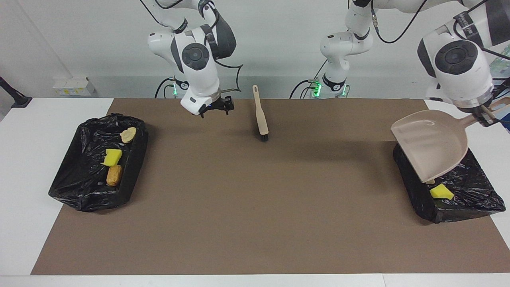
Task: Sweep and dump trash in bin
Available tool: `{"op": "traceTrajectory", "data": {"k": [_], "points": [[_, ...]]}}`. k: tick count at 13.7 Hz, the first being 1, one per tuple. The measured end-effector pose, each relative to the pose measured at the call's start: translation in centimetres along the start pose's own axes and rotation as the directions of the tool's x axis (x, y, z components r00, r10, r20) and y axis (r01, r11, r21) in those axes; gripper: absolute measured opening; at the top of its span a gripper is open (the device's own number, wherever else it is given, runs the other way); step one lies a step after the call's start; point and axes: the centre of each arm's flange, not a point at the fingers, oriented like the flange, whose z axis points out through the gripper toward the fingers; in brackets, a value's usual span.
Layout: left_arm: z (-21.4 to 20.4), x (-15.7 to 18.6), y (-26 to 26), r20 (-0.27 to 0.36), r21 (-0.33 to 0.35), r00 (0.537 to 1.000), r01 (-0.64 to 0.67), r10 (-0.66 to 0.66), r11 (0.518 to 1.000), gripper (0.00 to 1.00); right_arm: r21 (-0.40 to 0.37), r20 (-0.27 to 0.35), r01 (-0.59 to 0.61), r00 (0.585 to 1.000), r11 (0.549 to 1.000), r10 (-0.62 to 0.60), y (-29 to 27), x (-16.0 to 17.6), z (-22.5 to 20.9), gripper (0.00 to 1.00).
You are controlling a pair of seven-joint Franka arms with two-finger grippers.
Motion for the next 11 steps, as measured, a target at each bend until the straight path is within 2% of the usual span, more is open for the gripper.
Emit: {"op": "traceTrajectory", "data": {"k": [3, 6, 9, 11], "points": [[-3.0, 10.6, 3.9, -0.079, -0.07, 0.982, 0.164, -0.169, 0.984, 0.32, 0.014, -0.027, 0.023, 0.999, 1.0, -0.023, 4.3, 0.6, -2.3, 1.0], [-5.3, 20.3, 7.7, -0.13, -0.165, 0.936, 0.305, -0.328, 0.938, 0.32, -0.023, -0.07, 0.015, 0.997, 1.0, -0.017, 6.5, 0.8, -4.4, 1.0], [-7.5, 26.7, 10.3, -0.194, -0.28, 0.853, 0.425, -0.484, 0.861, 0.32, -0.034, -0.101, 0.016, 0.995, 0.999, -0.02, 8.9, 0.8, -6.1, 1.0], [-8.9, 30.2, 11.8, -0.216, -0.376, 0.778, 0.492, -0.591, 0.785, 0.32, -0.043, -0.116, -0.035, 0.993, 0.998, 0.029, 12.2, 0.7, -6.9, 1.0]]}}
